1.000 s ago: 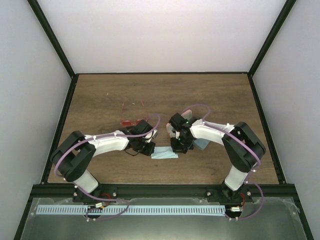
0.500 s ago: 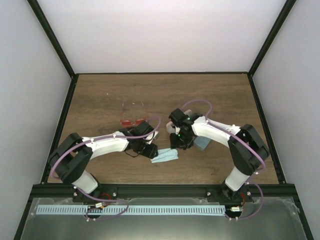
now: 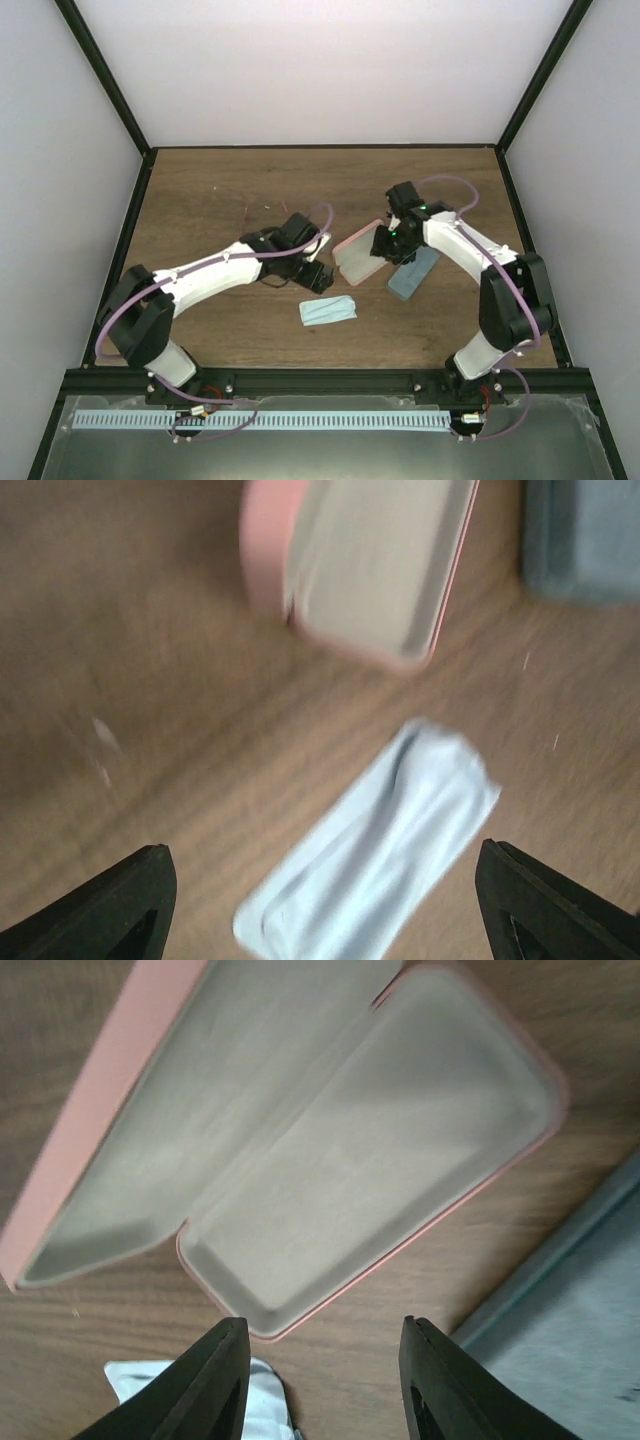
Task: Organize the sunglasses
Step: Fold the glasses cleaning cloth at the center of the board, then adjust the sunglasses case at the center of the board.
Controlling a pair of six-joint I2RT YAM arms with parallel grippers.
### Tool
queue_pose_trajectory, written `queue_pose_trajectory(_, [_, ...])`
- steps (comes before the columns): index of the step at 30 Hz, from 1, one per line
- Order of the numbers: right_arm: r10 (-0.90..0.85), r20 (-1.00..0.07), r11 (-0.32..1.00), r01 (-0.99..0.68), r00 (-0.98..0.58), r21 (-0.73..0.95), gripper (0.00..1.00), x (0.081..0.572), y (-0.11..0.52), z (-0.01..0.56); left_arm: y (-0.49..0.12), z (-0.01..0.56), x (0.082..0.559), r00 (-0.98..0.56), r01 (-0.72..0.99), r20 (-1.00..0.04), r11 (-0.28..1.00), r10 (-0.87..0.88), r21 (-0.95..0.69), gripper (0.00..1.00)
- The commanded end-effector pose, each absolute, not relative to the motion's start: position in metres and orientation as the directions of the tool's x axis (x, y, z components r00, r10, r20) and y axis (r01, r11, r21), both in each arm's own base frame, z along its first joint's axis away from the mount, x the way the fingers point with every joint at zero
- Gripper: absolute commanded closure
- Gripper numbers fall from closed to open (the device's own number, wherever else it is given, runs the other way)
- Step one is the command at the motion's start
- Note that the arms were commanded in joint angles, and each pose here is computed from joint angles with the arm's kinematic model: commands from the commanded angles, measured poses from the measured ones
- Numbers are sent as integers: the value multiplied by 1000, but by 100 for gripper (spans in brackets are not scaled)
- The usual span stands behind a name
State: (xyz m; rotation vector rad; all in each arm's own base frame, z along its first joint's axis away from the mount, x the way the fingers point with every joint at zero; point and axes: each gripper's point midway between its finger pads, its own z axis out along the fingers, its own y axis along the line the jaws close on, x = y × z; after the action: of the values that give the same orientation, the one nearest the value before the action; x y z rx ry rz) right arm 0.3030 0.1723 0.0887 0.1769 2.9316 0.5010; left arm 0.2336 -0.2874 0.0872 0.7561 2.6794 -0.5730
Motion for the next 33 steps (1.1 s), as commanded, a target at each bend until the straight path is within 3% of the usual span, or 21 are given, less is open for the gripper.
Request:
queue_pose_trajectory(1, [230, -235, 908, 121, -945, 401, 56, 326, 154, 123, -306, 109, 287, -712, 633, -479, 765, 514, -119, 11])
queue_pose_trajectory(4, [241, -242, 910, 132, -940, 392, 54, 327, 146, 125, -320, 105, 315, -659, 679, -474, 733, 584, -42, 1])
queue_pose_trajectory(14, [255, -238, 899, 139, -937, 414, 54, 313, 141, 130, -356, 79, 372, -645, 703, -446, 711, 620, -28, 0])
queue_pose_trajectory(16, [249, -236, 901, 135, -939, 412, 54, 311, 141, 128, -363, 75, 374, -646, 709, -441, 703, 623, -46, 11])
queue_pose_trajectory(18, [239, -240, 905, 127, -941, 406, 54, 311, 140, 128, -368, 71, 375, -660, 703, -438, 707, 610, -76, 29])
queue_pose_trajectory(24, [227, -253, 907, 110, -940, 407, 54, 312, 141, 131, -361, 56, 374, -764, 602, -392, 786, 513, -143, 89])
queue_pose_trajectory(26, [229, -257, 905, 108, -939, 411, 54, 311, 141, 133, -357, 52, 369, -807, 546, -371, 819, 459, -175, 94])
queue_pose_trajectory(33, [239, -270, 887, 96, -933, 452, 55, 312, 146, 139, -350, 27, 328, -960, 273, -183, 862, 214, -426, 96])
